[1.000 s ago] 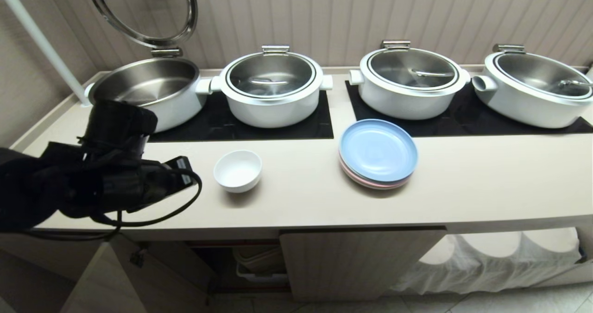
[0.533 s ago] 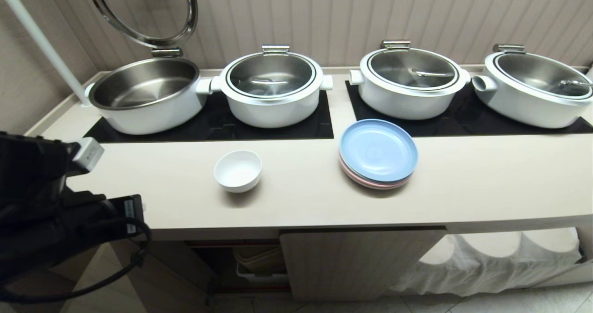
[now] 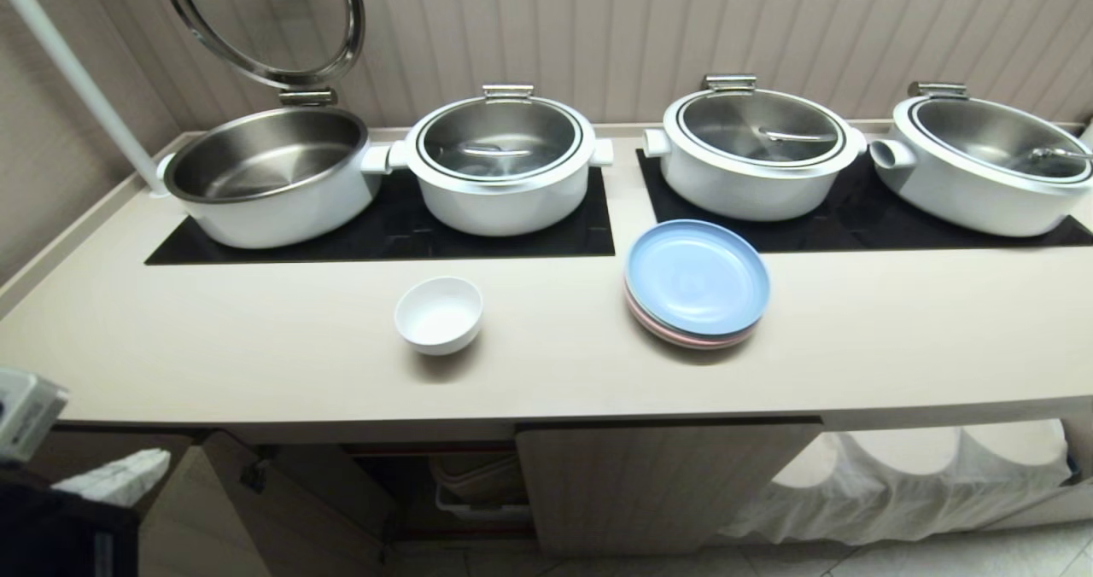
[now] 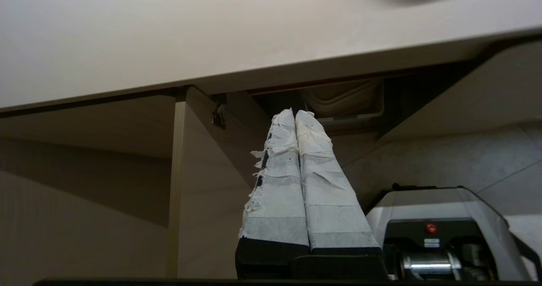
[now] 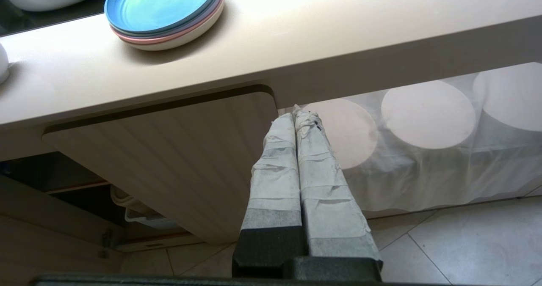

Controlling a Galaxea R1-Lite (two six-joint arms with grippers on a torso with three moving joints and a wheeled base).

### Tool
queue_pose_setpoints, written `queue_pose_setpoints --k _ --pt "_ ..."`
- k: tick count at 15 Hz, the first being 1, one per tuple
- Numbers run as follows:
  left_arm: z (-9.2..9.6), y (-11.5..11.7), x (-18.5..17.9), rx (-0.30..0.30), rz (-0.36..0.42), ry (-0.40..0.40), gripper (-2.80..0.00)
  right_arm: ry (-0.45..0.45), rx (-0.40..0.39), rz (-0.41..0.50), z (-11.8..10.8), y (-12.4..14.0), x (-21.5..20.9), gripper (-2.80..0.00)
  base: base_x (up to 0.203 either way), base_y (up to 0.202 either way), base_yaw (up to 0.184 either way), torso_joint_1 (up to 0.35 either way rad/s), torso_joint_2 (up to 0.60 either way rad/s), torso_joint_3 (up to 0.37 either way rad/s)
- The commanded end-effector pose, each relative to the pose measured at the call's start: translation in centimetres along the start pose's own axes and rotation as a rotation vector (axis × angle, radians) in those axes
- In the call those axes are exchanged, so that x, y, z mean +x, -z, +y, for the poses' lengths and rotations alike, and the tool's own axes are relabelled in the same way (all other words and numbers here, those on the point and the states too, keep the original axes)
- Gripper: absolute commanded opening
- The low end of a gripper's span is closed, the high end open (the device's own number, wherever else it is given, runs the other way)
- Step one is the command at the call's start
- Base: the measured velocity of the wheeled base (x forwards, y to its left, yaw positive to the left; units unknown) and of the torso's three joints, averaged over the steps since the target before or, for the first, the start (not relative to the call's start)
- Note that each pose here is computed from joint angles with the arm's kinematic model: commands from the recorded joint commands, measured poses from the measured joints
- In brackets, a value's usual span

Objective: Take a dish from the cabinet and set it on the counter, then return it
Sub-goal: Pick up the bowl from the table

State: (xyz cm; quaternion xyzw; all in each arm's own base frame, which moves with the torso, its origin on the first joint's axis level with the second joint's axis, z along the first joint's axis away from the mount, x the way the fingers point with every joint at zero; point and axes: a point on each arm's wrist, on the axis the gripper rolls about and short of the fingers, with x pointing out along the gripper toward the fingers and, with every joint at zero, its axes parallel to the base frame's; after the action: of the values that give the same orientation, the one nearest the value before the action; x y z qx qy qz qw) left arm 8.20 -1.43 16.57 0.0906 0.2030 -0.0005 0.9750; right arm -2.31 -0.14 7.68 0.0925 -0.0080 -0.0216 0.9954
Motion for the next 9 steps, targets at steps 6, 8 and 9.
queue_pose_setpoints --k 6,8,9 --pt "0.0 10.2 -5.3 0.039 -0.343 -0.074 -2.80 0.000 0.001 0.001 0.0 0.0 0.0 -2.80 0.000 0.000 0.000 0.000 0.00 0.000" --pt "-0.3 11.4 -5.8 0.040 -0.394 -0.072 -2.80 0.000 0.001 0.001 0.0 0.0 0.0 -2.80 0.000 0.000 0.000 0.000 0.00 0.000" --pt "-0.4 11.8 -6.0 0.042 -0.424 -0.071 -2.80 0.000 0.001 0.001 0.0 0.0 0.0 -2.80 0.000 0.000 0.000 0.000 0.00 0.000"
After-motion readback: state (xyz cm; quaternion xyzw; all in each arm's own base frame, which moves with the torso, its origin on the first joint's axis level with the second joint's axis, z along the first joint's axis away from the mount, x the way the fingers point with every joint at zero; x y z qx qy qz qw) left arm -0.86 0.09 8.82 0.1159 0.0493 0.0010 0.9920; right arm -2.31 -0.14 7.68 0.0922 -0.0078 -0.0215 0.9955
